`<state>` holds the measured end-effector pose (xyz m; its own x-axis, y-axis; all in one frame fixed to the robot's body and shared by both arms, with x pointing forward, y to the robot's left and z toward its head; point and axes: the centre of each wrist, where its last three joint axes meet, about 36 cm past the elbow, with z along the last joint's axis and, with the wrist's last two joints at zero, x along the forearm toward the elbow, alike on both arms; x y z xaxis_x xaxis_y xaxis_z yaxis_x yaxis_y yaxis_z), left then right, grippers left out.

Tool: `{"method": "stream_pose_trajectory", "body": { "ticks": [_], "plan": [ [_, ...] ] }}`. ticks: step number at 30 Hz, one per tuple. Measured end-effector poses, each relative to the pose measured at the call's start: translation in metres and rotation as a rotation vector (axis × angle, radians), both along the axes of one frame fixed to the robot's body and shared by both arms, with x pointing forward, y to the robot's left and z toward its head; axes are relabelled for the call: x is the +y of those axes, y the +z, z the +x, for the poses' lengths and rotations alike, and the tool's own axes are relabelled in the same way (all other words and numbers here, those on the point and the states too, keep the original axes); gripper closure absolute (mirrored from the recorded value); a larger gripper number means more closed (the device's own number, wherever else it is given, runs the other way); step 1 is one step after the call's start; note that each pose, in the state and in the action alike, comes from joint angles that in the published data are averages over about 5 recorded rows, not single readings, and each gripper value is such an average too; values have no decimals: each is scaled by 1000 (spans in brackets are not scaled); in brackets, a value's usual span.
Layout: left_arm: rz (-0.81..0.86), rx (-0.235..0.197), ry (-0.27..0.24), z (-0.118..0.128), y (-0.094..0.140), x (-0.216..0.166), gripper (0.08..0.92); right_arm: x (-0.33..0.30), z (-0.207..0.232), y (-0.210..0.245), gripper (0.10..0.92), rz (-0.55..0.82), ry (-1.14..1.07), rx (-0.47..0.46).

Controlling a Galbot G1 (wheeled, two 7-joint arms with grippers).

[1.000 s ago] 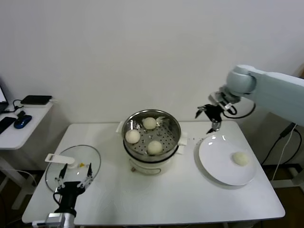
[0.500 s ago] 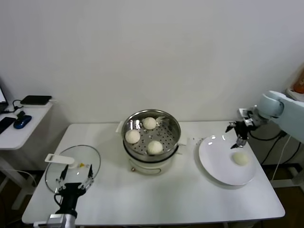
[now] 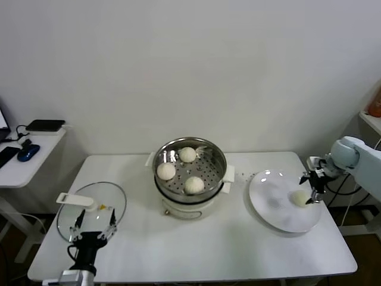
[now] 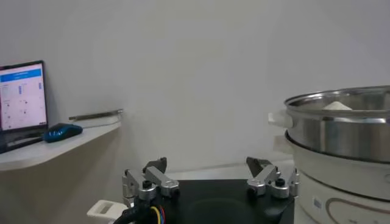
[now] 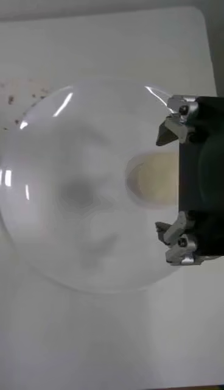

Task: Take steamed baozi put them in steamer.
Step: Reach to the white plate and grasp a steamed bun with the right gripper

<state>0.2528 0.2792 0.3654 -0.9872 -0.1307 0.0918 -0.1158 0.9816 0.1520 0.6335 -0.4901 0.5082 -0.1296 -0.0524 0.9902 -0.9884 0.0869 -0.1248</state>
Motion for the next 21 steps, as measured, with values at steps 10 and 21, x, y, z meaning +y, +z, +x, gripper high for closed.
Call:
{"method": "stream_pose_trajectory", "body": {
  "ticks": [10,21],
  "plan": [
    [-1,10,9,-3,-3,2,177,-11,6,-22,200,-53,16,5],
    [-3,15,15,-2,-6,3,177,-7,20,-37,200,-62,21,-3]
  ]
}}
